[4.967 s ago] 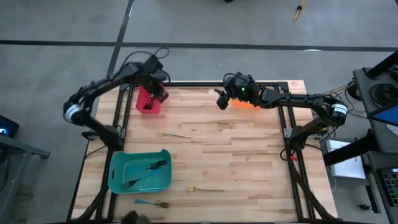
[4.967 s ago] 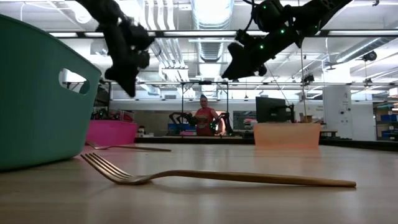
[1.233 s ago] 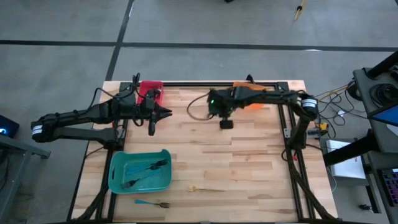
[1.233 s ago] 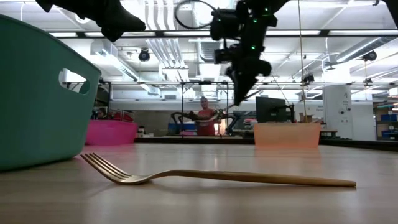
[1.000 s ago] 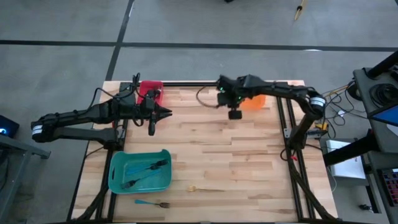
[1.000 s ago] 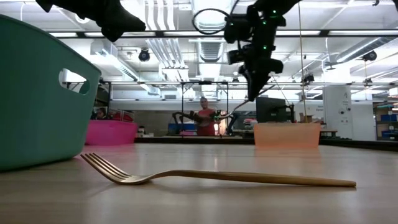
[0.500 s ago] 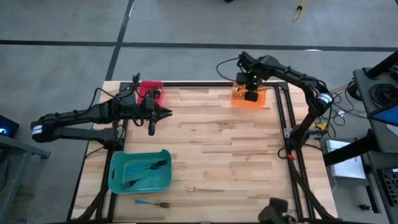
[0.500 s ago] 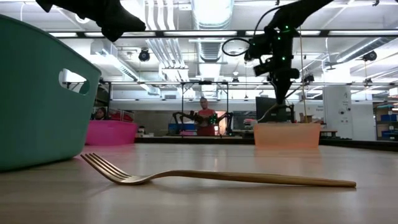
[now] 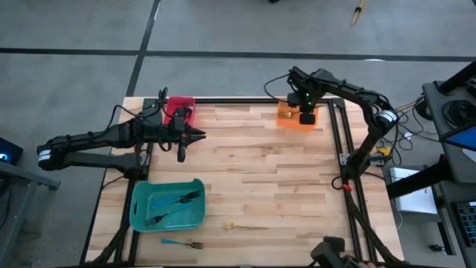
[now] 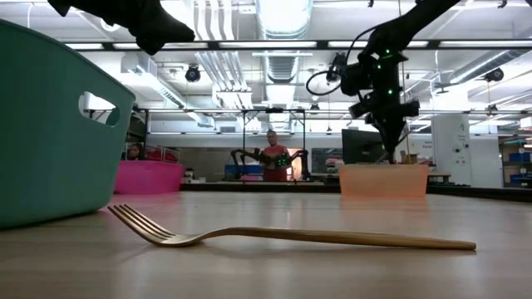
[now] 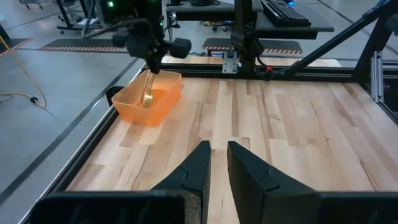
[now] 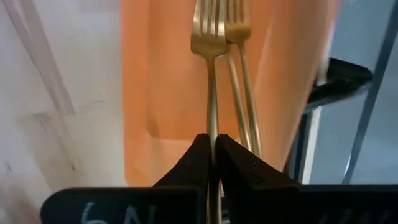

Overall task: Sort silverware by color (type)
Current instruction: Put the gold fork into the orange bin

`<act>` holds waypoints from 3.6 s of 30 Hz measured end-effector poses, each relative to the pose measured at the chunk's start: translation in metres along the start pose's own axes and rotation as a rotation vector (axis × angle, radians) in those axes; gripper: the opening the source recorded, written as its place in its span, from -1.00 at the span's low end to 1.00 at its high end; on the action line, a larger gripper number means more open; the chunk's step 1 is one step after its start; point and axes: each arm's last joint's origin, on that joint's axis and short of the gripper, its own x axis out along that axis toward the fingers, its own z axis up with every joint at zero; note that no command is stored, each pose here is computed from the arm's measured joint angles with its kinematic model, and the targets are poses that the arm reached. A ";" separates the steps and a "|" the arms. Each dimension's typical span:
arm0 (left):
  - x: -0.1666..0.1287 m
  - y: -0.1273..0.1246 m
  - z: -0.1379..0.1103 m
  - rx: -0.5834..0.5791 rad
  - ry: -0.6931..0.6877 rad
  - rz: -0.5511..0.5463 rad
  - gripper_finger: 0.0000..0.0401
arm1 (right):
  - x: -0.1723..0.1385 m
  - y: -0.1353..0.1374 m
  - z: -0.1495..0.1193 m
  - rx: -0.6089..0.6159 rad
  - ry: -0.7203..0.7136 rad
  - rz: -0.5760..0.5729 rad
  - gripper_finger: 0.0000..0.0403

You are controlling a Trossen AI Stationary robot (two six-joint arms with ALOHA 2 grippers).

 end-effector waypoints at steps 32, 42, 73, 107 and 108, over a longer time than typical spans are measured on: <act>0.000 0.000 0.000 -0.010 -0.001 0.000 -0.82 | 0.007 0.002 -0.002 0.241 0.006 -0.063 -0.52; 0.001 0.000 -0.002 -0.179 0.007 -0.002 -0.82 | -0.021 0.032 0.009 0.510 -0.075 -0.075 -0.74; 0.034 -0.156 -0.014 -0.282 -0.003 -0.410 -0.82 | -0.063 0.341 0.049 0.152 -0.847 0.199 -0.91; 0.022 -0.196 -0.036 -0.143 0.067 -0.459 -0.82 | 0.013 0.495 0.148 -0.026 -0.592 0.133 -0.29; 0.022 -0.196 -0.036 -0.143 0.067 -0.459 -0.82 | 0.015 0.496 0.148 -0.034 -0.589 0.126 -0.29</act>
